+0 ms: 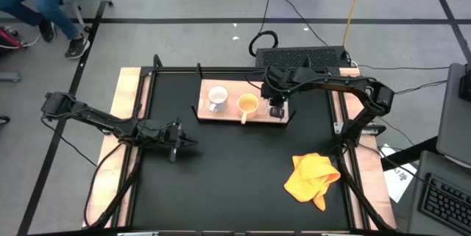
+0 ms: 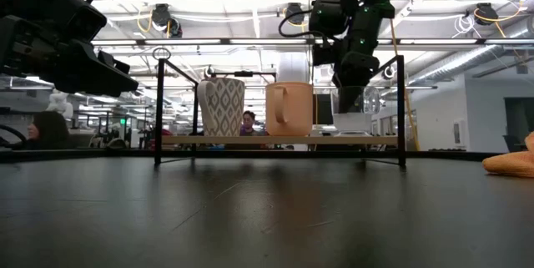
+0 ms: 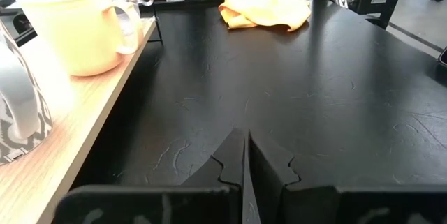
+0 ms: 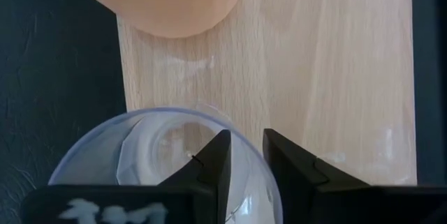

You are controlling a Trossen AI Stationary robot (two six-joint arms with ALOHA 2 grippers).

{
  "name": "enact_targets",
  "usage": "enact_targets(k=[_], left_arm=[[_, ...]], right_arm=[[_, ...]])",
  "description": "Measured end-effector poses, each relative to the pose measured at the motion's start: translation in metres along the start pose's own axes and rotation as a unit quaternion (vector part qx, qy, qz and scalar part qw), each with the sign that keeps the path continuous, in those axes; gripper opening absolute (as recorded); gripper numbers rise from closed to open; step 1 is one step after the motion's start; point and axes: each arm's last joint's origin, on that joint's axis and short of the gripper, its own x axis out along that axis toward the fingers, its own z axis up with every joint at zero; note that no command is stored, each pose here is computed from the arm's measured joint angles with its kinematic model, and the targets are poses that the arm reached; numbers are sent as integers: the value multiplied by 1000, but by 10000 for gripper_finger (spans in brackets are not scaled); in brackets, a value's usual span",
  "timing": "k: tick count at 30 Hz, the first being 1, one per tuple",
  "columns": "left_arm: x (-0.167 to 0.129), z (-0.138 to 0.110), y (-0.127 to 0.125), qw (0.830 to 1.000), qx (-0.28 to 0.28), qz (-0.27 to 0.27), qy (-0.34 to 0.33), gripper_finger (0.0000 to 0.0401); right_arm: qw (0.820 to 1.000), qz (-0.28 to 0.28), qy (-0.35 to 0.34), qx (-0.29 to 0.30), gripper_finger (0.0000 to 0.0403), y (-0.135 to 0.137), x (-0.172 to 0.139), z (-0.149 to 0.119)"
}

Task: Stack small to large cups/mugs on shelf
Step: Put the transparent mug on the shelf, then adjust the mugs on the shelf

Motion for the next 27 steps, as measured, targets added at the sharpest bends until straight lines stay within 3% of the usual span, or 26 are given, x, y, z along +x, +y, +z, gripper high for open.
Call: enact_targets(k=[12, 20, 27], left_arm=[[0, 0, 0, 1000, -3, -1, 0, 24], [0, 0, 0, 1000, -3, -1, 0, 24], [0, 0, 0, 1000, -3, 0, -2, 24]], right_arm=[[999, -9, -32, 19, 78, -4, -34, 22], [999, -3, -14, 42, 78, -4, -52, 25], [994, -38, -78, 67, 74, -2, -84, 24]])
